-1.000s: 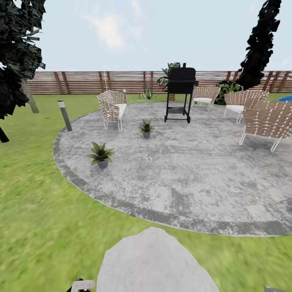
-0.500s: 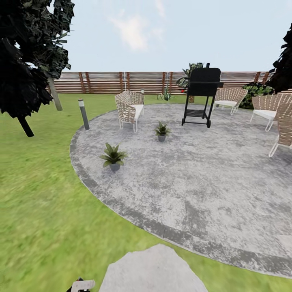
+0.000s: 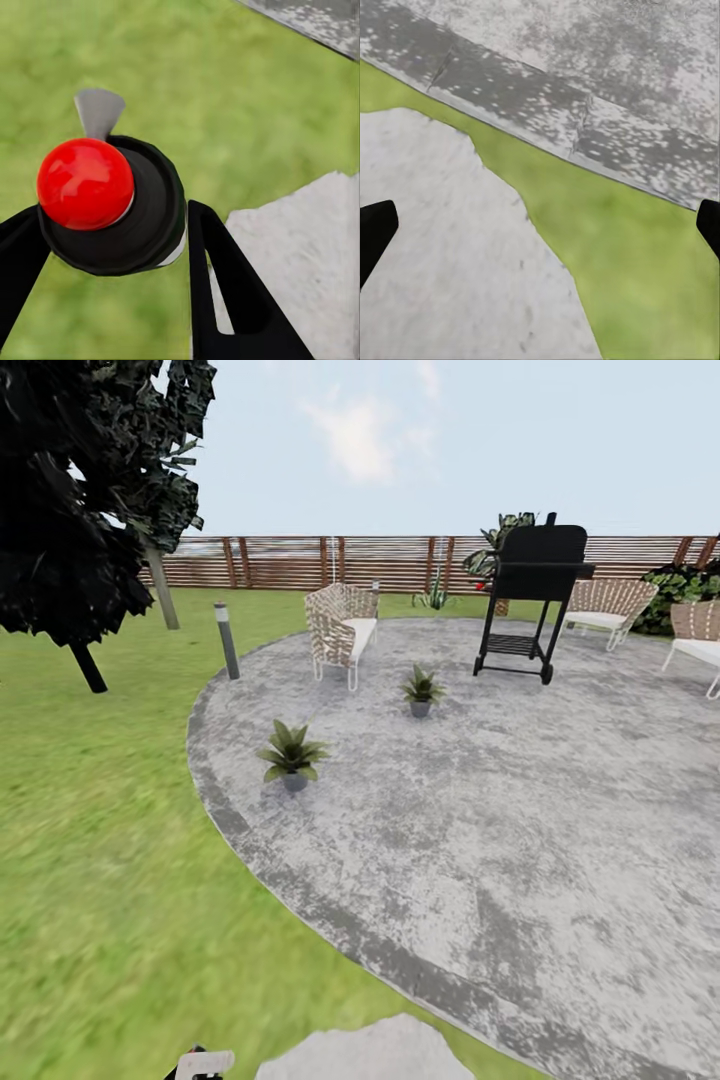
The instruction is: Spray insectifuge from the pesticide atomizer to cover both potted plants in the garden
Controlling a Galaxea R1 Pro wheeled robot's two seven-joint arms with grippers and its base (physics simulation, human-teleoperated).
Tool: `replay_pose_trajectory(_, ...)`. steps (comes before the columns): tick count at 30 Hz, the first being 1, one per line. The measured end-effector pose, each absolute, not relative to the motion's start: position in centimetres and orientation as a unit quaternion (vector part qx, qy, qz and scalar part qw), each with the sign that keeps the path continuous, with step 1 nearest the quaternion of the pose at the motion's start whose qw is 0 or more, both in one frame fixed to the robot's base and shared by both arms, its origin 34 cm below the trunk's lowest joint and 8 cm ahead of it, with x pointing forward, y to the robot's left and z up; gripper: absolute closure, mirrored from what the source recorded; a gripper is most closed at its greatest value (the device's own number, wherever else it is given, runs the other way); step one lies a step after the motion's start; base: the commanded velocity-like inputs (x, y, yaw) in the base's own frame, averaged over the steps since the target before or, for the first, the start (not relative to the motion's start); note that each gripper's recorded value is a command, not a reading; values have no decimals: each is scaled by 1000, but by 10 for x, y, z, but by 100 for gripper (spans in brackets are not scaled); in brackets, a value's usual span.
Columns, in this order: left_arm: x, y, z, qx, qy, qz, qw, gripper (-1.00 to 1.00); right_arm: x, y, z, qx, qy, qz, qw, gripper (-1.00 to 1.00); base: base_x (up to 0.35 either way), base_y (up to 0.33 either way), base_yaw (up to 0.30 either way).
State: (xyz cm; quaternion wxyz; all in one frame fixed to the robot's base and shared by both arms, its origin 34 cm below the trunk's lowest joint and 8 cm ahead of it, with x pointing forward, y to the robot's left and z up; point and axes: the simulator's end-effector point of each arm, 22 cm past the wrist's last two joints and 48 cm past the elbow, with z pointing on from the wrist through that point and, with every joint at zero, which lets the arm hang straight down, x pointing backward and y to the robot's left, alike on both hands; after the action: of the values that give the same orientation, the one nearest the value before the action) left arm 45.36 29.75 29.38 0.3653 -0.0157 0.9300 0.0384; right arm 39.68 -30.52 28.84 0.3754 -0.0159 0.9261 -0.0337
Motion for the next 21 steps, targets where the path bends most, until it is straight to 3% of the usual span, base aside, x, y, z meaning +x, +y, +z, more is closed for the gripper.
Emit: replay_pose_trajectory(21, 454, 298, 294, -16, 930, 38, 365, 100, 397, -305, 288, -16, 926, -34, 375, -100, 332, -99, 0)
